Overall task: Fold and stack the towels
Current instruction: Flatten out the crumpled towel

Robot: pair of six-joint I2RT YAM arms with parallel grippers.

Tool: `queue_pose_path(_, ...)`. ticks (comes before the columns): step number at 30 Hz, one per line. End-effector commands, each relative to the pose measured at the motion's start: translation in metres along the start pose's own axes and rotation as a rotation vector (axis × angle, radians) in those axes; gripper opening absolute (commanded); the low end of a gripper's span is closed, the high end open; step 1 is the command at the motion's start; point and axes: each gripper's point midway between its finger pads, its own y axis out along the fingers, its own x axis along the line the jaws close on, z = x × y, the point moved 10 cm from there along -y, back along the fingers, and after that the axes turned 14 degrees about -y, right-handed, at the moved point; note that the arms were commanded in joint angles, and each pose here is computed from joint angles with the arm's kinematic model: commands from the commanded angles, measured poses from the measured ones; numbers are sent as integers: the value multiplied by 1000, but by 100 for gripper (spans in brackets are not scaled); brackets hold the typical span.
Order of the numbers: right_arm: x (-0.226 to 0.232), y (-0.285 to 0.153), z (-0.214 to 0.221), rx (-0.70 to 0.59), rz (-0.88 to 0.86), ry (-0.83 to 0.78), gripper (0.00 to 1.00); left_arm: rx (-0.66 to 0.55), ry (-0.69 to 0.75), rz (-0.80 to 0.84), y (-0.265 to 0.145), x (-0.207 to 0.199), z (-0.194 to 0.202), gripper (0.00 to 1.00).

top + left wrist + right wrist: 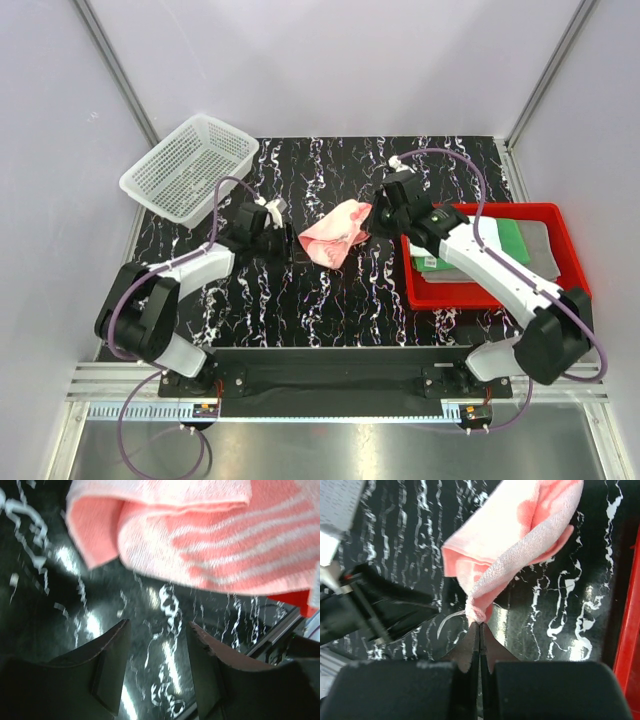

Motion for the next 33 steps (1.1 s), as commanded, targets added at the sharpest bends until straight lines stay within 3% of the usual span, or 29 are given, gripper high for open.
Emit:
queue_pose_path(1, 8, -16, -18, -150, -48, 43, 0, -68, 49, 159, 15, -22, -23, 53)
queue_pose_path(7, 24, -33, -47, -244, -140, 62, 0, -83, -7, 162, 16, -15, -15, 54)
queue_pose_path(11, 31, -32, -59, -267, -163, 74, 0, -133, -42, 50, 3, -11, -13, 59)
queue_pose_path(16, 29, -3, -56, -249, -116, 96, 0, -198, 54, 73, -18, -17, -7, 59)
queue_pose_path(21, 34, 33, -54, -188, -146, 107, 0, -227, 233, 99, -20, -32, 1, 57)
queue_pose_path(24, 38, 57, -50, -128, -179, 110, 0, -248, 255, 95, -16, -38, 3, 56)
queue_pose_path(28, 31, 84, -48, -49, -187, 90, 0, -260, 196, -39, -4, -32, -7, 56)
queue_pose_path(33, 3, 84, -43, -35, -135, 101, 0, -245, 76, -288, 4, -14, -21, 54)
